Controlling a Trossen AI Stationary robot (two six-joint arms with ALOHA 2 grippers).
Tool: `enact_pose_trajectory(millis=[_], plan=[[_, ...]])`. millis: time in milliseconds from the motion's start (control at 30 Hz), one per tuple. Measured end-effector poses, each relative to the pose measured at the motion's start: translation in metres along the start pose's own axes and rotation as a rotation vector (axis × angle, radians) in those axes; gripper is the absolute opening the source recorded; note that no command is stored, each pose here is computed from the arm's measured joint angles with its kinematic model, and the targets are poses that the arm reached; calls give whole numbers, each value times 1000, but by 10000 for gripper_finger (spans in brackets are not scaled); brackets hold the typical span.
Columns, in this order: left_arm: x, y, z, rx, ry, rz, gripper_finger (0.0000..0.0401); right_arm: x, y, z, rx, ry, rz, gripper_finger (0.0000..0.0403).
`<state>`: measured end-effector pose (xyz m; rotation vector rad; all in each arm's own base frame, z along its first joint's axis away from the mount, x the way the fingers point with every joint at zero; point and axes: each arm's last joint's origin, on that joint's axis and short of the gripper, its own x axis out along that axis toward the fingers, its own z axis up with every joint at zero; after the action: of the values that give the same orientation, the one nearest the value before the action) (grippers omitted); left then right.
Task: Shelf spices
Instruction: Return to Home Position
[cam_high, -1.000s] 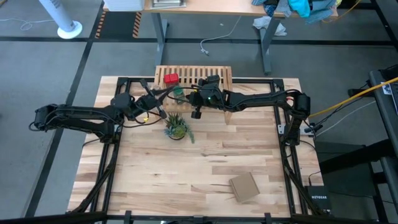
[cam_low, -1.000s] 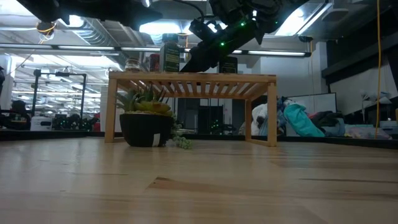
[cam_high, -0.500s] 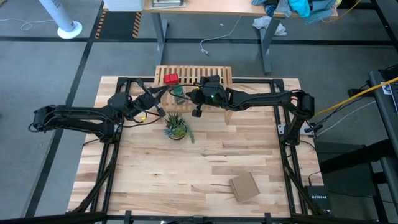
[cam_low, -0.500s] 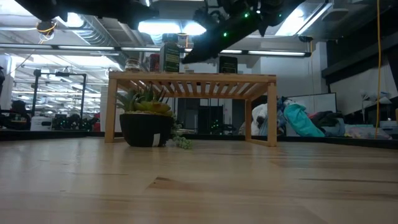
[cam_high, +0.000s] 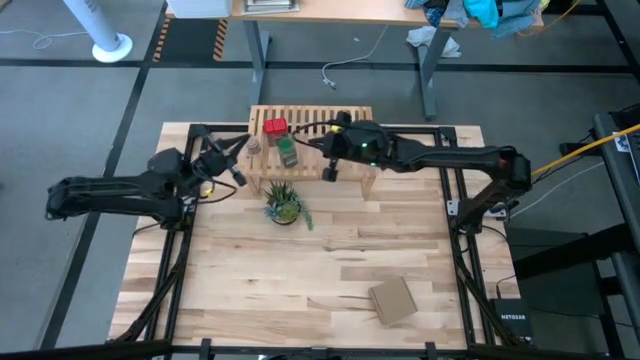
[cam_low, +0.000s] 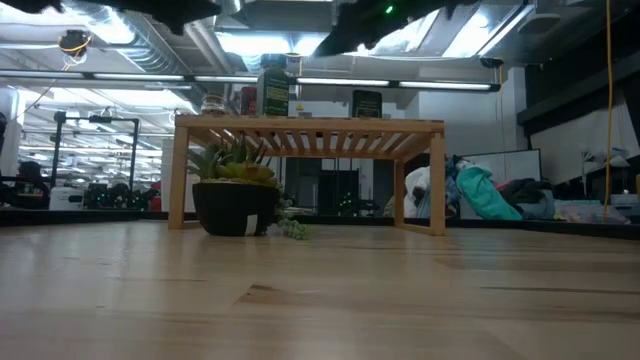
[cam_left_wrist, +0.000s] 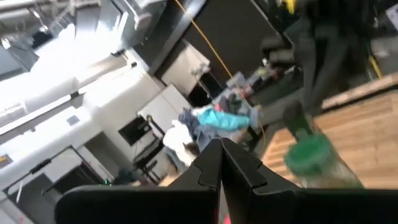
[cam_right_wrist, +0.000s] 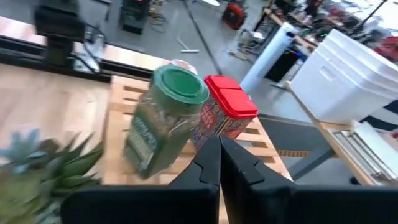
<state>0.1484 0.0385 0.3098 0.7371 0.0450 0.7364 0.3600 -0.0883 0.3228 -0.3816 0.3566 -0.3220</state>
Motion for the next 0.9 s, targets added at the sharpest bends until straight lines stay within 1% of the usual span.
enact_pose_trajectory(millis=[67, 267, 333, 433, 500, 567, 633, 767, 900], plan=[[-11, 5, -1, -15, 29, -16, 0, -16, -4, 6, 14, 8, 31, 5], [-49, 15, -13, -147, 88, -133, 0, -66, -16, 19, 101, 21, 124, 6], [-59, 17, -18, -208, 108, -159, 0, -81, -19, 22, 119, 21, 152, 6], [-69, 21, -20, -310, 83, -194, 0, -99, -21, 23, 132, 36, 201, 6], [-72, 22, -20, -358, 51, -235, 0, -107, -21, 22, 139, 53, 240, 6], [-75, 21, -21, -407, 48, -290, 0, -113, -20, 21, 149, 67, 283, 6], [-77, 16, -25, -452, 90, -348, 0, -117, -19, 19, 153, 87, 323, 7], [-80, 5, -35, -547, 207, -421, 0, -124, -17, 15, 159, 121, 385, 9], [-81, -10, -41, -598, 211, -566, 0, -134, -18, 14, 163, 130, 425, 12]])
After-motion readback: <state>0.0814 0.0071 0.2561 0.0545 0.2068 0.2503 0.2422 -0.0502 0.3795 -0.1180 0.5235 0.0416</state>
